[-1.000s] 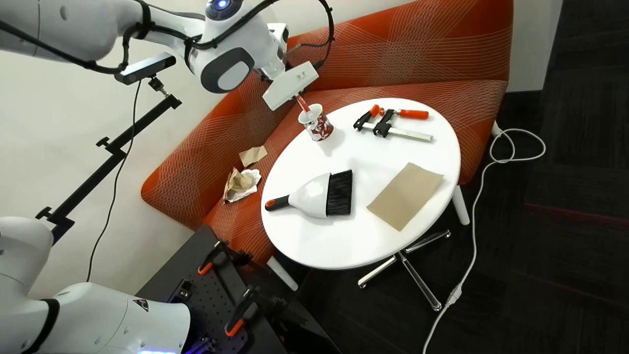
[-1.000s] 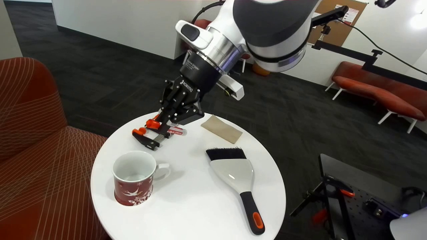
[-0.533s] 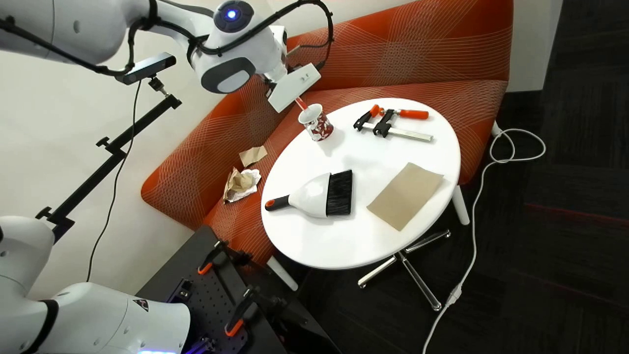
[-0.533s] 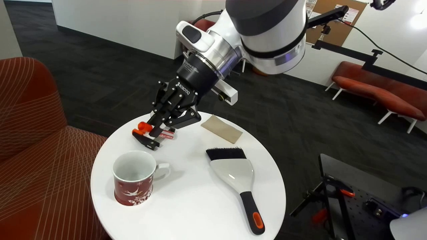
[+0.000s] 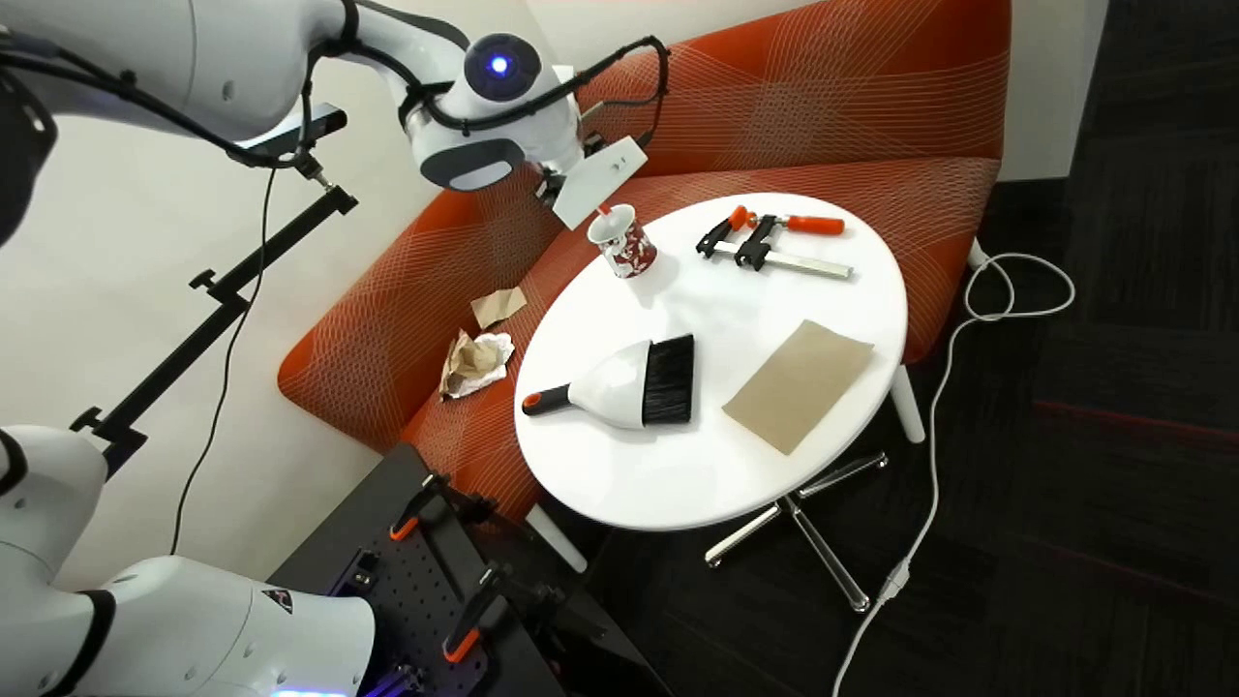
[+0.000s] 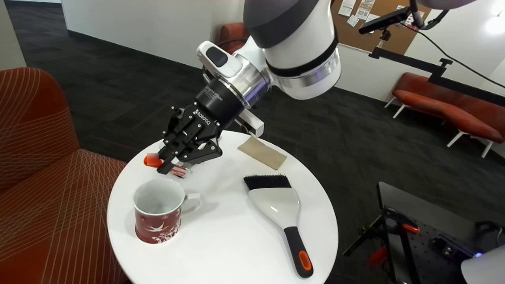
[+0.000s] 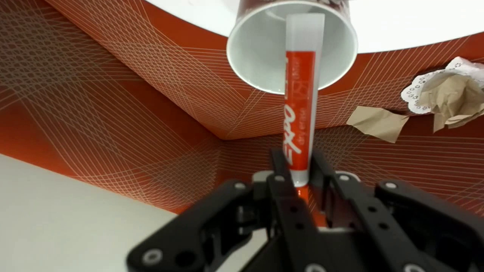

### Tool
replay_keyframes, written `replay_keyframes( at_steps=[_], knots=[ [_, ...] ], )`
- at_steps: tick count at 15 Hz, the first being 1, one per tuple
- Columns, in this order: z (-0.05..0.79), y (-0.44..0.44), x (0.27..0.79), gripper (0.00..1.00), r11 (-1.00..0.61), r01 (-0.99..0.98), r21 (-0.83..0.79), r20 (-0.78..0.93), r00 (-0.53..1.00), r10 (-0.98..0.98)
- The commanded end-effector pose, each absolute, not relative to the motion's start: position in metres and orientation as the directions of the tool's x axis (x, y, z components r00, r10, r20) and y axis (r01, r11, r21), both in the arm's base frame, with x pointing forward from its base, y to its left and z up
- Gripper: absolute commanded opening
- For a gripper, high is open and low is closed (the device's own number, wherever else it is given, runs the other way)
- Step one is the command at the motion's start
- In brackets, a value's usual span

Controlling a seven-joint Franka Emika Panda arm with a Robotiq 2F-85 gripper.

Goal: Put the marker in the mug

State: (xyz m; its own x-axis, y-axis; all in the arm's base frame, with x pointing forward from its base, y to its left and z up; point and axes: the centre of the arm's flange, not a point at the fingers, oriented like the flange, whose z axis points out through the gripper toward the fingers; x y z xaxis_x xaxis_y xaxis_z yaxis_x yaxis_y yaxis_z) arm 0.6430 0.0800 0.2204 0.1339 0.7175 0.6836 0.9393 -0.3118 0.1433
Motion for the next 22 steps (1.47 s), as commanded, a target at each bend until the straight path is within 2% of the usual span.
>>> replay_keyframes(
  at_steps=[1, 16, 17, 18, 20, 22],
  knots=[
    [0.217, 0.086, 0.655, 0.05, -0.309, 0.939, 0.152, 0.75, 0.095, 0.655],
    [0.173, 0.09, 0.676, 0.06, -0.276, 0.96, 0.052, 0.784, 0.132, 0.607],
    [0.171, 0.09, 0.676, 0.2, -0.276, 0.96, 0.046, 0.78, 0.139, 0.61],
    [0.17, 0.091, 0.674, 0.45, -0.273, 0.961, 0.044, 0.775, 0.14, 0.617],
    [0.17, 0.093, 0.671, 0.49, -0.266, 0.963, 0.046, 0.766, 0.137, 0.628],
    [0.173, 0.096, 0.667, 0.63, -0.259, 0.964, 0.055, 0.761, 0.127, 0.636]
  ],
)
